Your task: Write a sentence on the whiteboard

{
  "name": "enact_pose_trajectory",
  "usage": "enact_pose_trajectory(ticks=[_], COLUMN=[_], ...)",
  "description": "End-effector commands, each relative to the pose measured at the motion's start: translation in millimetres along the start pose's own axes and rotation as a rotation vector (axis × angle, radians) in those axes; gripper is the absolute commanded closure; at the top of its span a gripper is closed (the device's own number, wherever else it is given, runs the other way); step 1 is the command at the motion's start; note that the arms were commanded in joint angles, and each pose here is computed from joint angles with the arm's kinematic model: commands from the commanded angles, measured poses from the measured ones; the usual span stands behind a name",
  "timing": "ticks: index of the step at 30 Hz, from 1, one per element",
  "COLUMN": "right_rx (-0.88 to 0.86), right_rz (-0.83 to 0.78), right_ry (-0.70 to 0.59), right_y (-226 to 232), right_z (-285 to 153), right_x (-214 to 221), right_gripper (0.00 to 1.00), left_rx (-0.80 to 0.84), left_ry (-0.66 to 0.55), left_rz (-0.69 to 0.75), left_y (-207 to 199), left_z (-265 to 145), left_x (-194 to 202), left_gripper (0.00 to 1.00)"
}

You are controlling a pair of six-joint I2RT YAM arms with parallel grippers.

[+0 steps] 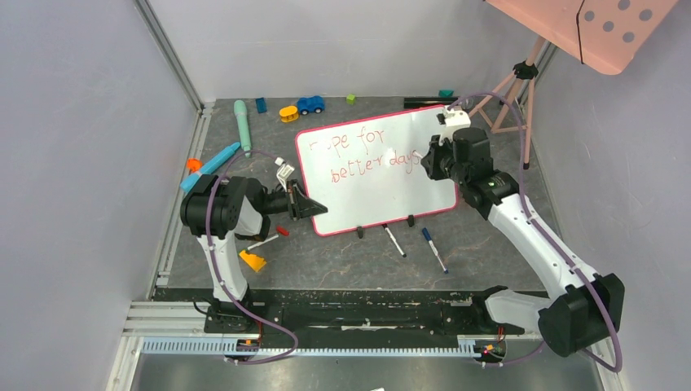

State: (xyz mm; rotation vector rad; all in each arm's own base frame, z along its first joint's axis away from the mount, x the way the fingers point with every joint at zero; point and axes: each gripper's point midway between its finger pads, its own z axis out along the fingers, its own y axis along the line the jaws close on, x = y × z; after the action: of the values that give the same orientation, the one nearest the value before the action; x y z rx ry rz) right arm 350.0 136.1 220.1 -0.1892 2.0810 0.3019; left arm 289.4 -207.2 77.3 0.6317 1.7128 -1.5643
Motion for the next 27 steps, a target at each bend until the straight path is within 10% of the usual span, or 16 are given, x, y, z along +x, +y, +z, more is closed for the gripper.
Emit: enact_pose_trajectory(ticks=[1,12,14,15,27], right_rx=[-0.029,-0.045,-0.043,-0.043,-0.057], right_rz=[0.010,0.012,0.009,0.009,-0.002], right_ry=[-0.140,-0.145,-0.146,-0.146,-0.152], right_y=[5,7,6,6,7], right_z=[-15,-15,-16,-16,-13], right_x=[-46,-44,-44,-44,-51], right_gripper=[1.00,1.00,1.00,1.00,1.00], left_rx=[0.086,0.092,0.090,0.087,0.094], left_ry=[0.039,0.042,0.040,0.038,0.036], left_rz=[0.195,0.205,0.207,0.208,0.209], left_y=[-9,-12,-12,-11,-11], left_z=[4,3,3,3,5], left_x=[5,4,4,4,-3], left_gripper=[0.73,0.41,0.04,0.01,0.00])
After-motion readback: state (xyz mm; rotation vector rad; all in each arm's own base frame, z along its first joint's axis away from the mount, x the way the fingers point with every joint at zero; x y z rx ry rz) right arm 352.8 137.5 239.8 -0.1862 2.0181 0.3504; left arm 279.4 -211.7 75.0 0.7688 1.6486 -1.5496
